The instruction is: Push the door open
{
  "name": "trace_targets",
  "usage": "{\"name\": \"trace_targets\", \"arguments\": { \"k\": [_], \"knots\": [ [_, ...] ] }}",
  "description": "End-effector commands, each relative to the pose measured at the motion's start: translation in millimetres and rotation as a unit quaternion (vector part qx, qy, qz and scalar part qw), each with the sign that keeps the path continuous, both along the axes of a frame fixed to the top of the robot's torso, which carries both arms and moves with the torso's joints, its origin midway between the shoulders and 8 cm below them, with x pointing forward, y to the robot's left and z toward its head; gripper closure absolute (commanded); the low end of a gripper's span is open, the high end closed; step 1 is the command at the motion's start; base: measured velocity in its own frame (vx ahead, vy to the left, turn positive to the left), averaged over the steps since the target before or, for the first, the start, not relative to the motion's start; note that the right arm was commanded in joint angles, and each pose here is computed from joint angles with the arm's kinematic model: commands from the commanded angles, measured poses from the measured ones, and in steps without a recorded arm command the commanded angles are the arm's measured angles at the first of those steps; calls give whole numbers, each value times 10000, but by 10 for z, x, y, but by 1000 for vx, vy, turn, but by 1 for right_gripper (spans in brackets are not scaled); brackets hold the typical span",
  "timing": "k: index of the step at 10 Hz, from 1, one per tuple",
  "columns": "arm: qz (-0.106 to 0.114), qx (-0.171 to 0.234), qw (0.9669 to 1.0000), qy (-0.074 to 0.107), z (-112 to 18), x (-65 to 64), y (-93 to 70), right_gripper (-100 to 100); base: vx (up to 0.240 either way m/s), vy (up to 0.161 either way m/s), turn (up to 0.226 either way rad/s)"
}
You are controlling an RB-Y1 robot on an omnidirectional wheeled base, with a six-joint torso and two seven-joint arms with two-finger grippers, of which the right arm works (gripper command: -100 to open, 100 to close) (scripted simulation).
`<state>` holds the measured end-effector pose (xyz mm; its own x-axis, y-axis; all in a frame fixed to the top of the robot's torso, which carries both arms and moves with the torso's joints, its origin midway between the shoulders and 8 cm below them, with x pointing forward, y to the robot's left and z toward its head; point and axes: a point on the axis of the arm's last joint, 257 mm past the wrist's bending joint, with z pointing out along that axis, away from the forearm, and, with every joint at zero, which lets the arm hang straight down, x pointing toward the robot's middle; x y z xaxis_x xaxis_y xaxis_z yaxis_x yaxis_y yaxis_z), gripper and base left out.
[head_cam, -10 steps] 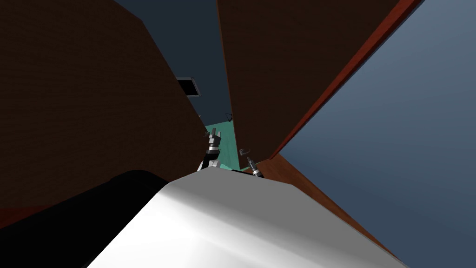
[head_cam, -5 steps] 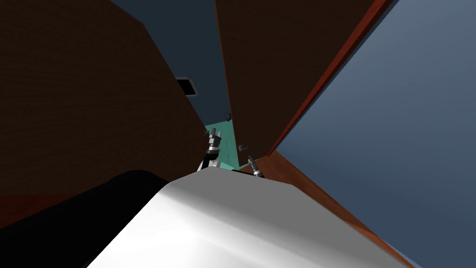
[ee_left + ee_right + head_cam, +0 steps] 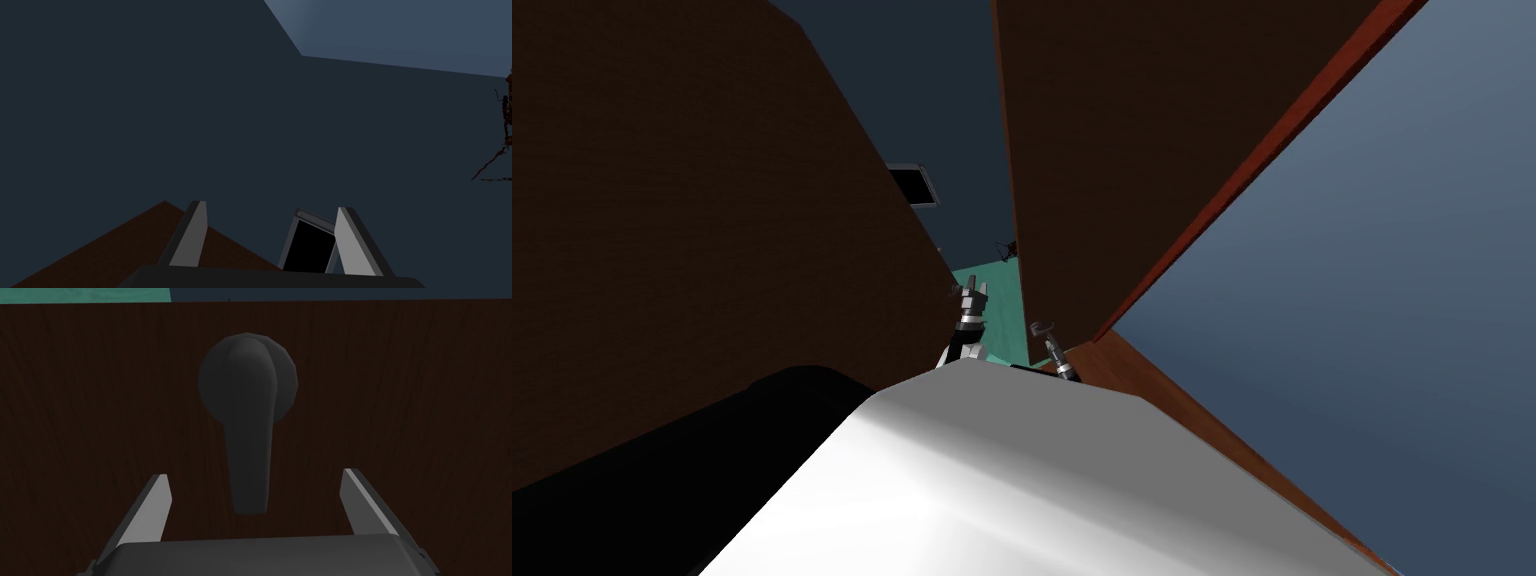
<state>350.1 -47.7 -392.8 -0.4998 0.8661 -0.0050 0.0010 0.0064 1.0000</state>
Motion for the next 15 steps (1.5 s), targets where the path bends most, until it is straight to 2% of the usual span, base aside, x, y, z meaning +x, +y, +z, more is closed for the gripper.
{"name": "trace_targets", "arguments": {
  "k": [1, 3, 4, 9, 15],
  "knots": [
    [-28, 8, 10000, 0, 3, 44, 16, -100, 182, 80, 35],
    [-32, 14, 10000, -3, 8, 52, 18, -100, 117, 67, 14],
    [-32, 14, 10000, -3, 8, 52, 18, 100, -9, -6, -3],
    [-32, 14, 10000, -3, 8, 52, 18, 100, -13, -9, 2],
    [-376, -100, 9992, -16, -23, 232, -278, 100, 124, 117, -40]
  ]
}}
